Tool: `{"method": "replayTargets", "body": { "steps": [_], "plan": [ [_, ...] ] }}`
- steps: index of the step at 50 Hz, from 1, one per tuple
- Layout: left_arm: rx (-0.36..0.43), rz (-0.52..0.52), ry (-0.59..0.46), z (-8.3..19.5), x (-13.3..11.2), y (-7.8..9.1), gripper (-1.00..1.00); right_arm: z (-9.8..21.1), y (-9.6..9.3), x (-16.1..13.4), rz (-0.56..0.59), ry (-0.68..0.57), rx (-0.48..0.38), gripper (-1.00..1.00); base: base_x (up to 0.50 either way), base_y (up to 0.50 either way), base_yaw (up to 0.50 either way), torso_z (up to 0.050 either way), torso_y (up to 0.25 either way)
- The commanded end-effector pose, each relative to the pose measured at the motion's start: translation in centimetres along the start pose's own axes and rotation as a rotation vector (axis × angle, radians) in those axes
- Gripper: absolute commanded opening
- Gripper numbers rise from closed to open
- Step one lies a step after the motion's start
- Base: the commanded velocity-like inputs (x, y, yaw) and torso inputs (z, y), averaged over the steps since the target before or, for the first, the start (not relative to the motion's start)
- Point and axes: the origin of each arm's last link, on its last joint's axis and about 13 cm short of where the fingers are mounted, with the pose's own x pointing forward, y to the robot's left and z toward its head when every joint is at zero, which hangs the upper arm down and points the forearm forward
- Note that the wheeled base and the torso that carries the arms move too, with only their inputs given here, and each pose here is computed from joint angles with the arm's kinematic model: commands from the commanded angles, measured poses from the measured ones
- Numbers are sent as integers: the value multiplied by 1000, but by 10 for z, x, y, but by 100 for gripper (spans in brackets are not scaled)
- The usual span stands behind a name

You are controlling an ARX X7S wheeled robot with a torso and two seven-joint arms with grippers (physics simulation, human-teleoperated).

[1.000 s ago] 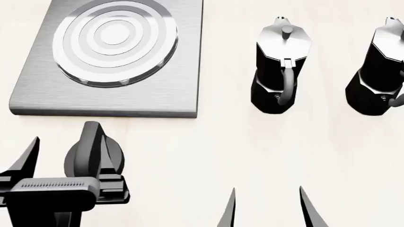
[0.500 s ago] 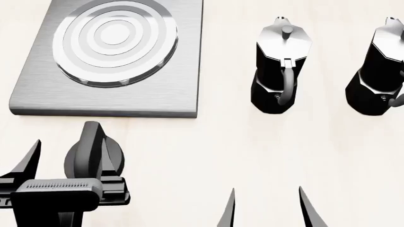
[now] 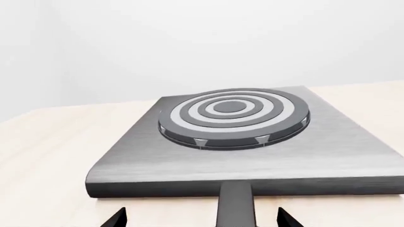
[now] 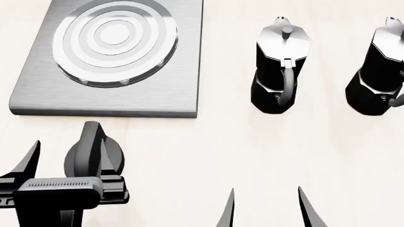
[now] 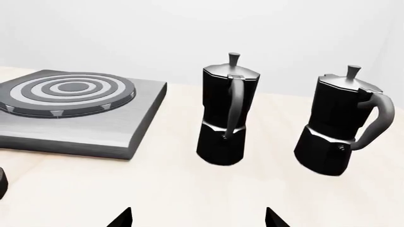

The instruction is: Turn off the stove.

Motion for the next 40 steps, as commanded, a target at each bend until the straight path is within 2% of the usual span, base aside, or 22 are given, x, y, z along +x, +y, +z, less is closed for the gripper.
{"method": "replayTargets", "body": {
  "steps": [1,40],
  "plan": [
    [6,3,5,-3,1,0,100,0,0,0,1,0,0,100,0,0,0,0,0],
    [36,11,27,-16,5,1,100,-1,0,0,3,1,3,100,0,0,0,0,0]
  ]
}}
